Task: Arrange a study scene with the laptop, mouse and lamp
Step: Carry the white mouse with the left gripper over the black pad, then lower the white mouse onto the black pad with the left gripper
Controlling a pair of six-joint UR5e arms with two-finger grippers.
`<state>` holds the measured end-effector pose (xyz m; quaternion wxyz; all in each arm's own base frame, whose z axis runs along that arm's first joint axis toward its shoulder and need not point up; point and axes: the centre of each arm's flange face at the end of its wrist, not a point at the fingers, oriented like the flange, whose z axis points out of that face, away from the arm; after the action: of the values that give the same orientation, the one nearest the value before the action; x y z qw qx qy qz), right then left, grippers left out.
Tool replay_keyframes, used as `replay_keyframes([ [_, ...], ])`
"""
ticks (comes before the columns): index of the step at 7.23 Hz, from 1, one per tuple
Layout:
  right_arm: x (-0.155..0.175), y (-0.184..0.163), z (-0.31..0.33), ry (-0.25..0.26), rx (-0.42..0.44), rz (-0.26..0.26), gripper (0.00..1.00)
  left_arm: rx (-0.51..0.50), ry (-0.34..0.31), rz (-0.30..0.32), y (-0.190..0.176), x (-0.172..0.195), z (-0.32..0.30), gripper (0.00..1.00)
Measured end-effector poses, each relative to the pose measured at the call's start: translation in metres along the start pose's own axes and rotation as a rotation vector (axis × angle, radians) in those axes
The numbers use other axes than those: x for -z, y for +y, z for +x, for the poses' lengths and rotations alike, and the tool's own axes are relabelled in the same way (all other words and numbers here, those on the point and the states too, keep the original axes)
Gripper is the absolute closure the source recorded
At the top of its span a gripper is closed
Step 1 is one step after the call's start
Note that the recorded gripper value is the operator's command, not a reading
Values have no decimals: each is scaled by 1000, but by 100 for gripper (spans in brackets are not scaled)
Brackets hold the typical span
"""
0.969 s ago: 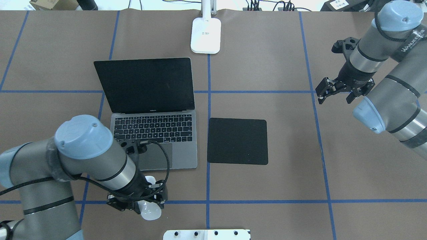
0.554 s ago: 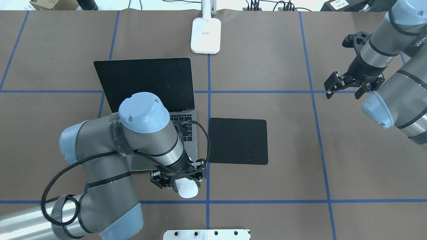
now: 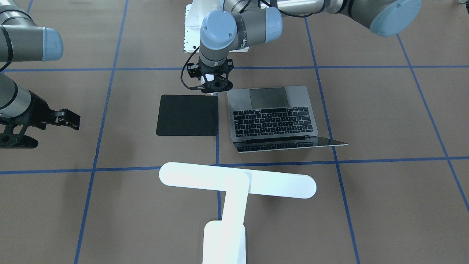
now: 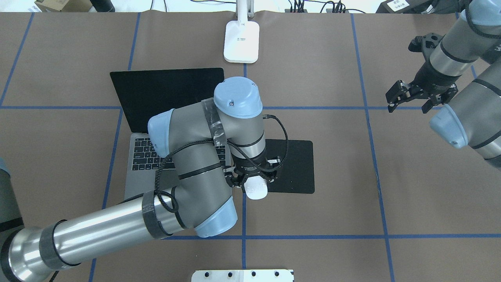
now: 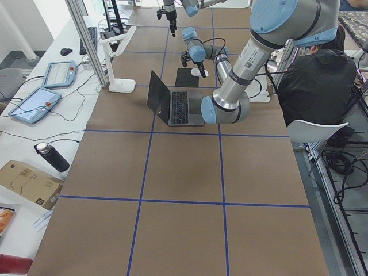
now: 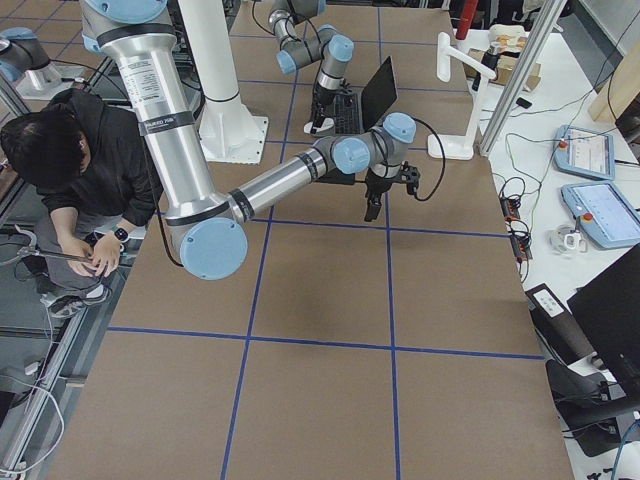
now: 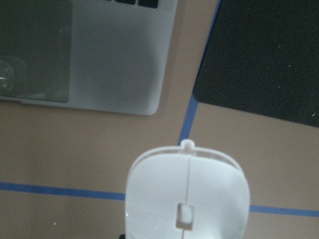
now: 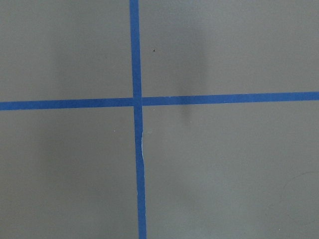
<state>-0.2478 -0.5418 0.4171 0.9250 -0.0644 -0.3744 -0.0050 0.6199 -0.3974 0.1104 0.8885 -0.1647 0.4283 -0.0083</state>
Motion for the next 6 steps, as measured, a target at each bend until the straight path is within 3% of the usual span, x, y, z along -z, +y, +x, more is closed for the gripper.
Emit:
replay_keyframes([
  [6,1,-3,3,-3,-8,-1,1,-56,-117,76,-53,-20,73,72],
])
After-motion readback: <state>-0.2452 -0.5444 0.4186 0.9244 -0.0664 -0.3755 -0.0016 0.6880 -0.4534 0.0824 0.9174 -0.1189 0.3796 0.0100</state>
